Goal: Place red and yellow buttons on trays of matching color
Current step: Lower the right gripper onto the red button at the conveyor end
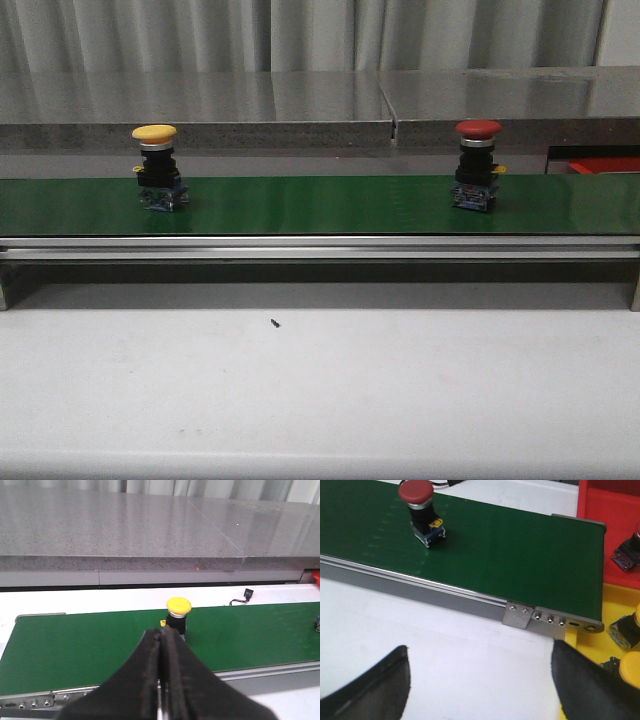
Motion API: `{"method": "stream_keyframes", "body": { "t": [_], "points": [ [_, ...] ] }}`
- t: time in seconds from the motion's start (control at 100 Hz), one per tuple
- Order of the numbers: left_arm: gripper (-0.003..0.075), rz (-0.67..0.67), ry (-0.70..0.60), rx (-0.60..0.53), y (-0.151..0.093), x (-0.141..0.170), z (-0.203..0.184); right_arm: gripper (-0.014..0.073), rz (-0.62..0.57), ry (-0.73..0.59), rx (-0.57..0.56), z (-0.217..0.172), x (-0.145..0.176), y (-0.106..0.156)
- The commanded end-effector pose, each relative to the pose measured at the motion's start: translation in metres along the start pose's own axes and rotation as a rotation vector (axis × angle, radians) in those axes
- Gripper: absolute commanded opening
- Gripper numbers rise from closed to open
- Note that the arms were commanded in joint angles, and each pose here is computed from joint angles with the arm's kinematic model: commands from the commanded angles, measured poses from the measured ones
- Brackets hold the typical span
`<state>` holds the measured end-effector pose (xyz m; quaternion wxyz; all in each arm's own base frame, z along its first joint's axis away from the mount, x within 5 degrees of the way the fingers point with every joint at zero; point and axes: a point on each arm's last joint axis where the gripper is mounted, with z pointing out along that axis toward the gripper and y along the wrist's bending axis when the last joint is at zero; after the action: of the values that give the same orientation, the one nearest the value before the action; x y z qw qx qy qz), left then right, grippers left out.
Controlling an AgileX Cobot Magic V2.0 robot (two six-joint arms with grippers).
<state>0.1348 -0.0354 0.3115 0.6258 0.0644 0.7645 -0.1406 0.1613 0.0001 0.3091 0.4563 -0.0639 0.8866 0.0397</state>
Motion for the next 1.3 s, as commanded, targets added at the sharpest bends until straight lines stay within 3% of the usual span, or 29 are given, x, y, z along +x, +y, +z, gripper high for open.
{"method": "stream_keyframes", "body": {
  "t": [0.0, 0.26, 0.56, 1.17, 1.23, 1.29],
  "points": [
    [-0.0019, -0.015, -0.067, -0.032, 0.002, -0.013, -0.002, 0.0637, 0.015, -0.121, 0.031, -0.007, -0.019, -0.003],
    [-0.0019, -0.015, -0.067, -0.032, 0.002, -0.013, -0.002, 0.0636, 0.028, -0.03, 0.0, 0.023, -0.048, -0.013],
    [-0.0019, -0.015, -0.067, -0.032, 0.002, -0.013, -0.002, 0.0636, 0.005, 0.098, -0.052, 0.093, -0.08, -0.025],
    [-0.0019, -0.015, -0.067, -0.032, 0.002, -0.013, -0.002, 0.063, -0.055, 0.186, -0.092, 0.191, -0.108, -0.032],
    [-0.0019, -0.015, -0.067, -0.032, 0.002, -0.013, -0.002, 0.0597, -0.057, 0.195, -0.093, 0.198, -0.108, -0.034],
    [-0.0019, -0.015, -0.067, -0.032, 0.002, -0.013, -0.002, 0.0503, -0.059, 0.207, -0.098, 0.202, -0.108, -0.035]
  ]
}}
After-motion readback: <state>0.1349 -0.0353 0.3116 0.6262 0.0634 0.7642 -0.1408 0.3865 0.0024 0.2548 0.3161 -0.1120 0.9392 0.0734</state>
